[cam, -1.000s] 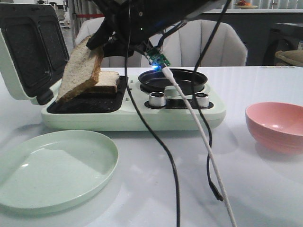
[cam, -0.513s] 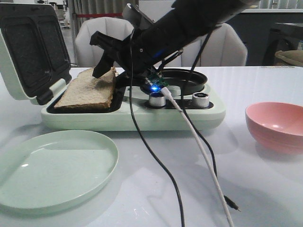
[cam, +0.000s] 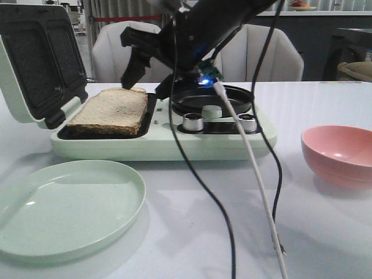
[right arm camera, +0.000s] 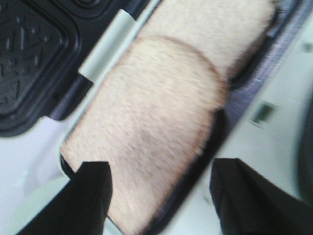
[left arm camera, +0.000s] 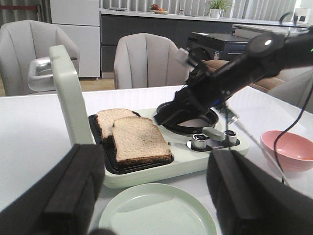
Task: Make breakfast with bread and shrimp
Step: 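Lift the bread with the right gripper and lay it on the second plate, then release the bread and withdraw the right gripper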
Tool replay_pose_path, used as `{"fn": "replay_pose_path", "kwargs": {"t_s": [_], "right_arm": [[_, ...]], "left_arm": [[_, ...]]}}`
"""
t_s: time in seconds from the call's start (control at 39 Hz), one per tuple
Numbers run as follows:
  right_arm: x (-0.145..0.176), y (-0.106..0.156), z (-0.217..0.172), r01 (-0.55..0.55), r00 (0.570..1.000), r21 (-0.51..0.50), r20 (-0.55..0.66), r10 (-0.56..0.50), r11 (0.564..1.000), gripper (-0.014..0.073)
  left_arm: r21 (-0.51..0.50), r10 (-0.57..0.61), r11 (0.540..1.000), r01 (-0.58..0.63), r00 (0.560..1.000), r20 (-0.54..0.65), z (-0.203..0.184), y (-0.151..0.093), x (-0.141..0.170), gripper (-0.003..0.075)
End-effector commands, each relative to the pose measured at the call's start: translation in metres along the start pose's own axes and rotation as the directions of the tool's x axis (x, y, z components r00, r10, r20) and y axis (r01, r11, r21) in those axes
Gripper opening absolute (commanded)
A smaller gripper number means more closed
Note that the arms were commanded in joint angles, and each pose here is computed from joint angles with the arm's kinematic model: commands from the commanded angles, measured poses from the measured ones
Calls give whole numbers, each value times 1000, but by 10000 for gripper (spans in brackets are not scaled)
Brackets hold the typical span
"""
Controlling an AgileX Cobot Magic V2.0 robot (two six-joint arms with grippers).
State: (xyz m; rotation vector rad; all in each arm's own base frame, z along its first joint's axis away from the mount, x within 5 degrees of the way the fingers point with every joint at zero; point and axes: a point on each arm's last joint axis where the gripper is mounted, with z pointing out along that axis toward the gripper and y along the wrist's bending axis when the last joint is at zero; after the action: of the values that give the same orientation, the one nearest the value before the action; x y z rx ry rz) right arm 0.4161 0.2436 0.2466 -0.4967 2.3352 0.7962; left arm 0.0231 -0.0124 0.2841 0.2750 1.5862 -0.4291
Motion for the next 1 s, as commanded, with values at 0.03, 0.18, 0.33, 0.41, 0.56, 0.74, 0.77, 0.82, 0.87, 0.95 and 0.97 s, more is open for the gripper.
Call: {"fn": "replay_pose_path", "kwargs": {"t_s": [0.03,0.18,0.33,0.41,0.56,0.74,0.77,0.82,0.87,0.95,0.97], "right_arm": [[-33,17,-80,96,993,110,59,-103,989,531],[-37,17,-136,175,983,294,7,-185,940,531],[-39,18,-187,188,977,448,4,-212,874,531],[-36,24,-208,199,970,480,26,-240,855,531],[-19,34,-240,195,949,490,126,-290,850,531],[25,46,-273,187,908,484,248,-339,855,531],[34,47,-277,185,901,482,264,-344,856,531],[51,47,-281,178,892,473,292,-344,863,531],[68,50,-288,165,877,459,337,-343,873,531],[93,49,-293,153,853,449,390,-347,880,531],[103,49,-295,148,845,445,408,-347,883,531]], "left_arm": [[12,-16,1000,15,995,103,-4,-2,-15,511],[12,-16,1000,15,995,103,-4,-2,-15,511],[12,-16,1000,15,995,103,-4,-2,-15,511],[12,-16,1000,15,995,103,-4,-2,-15,511],[12,-16,1000,15,995,103,-4,-2,-15,511],[12,-16,1000,15,995,103,-4,-2,-15,511],[12,-16,1000,15,995,103,-4,-2,-15,511],[12,-16,1000,15,995,103,-4,-2,-15,511],[12,-16,1000,15,995,103,-4,-2,-15,511],[12,-16,1000,15,995,103,-4,-2,-15,511],[12,-16,1000,15,995,103,-4,-2,-15,511]]}}
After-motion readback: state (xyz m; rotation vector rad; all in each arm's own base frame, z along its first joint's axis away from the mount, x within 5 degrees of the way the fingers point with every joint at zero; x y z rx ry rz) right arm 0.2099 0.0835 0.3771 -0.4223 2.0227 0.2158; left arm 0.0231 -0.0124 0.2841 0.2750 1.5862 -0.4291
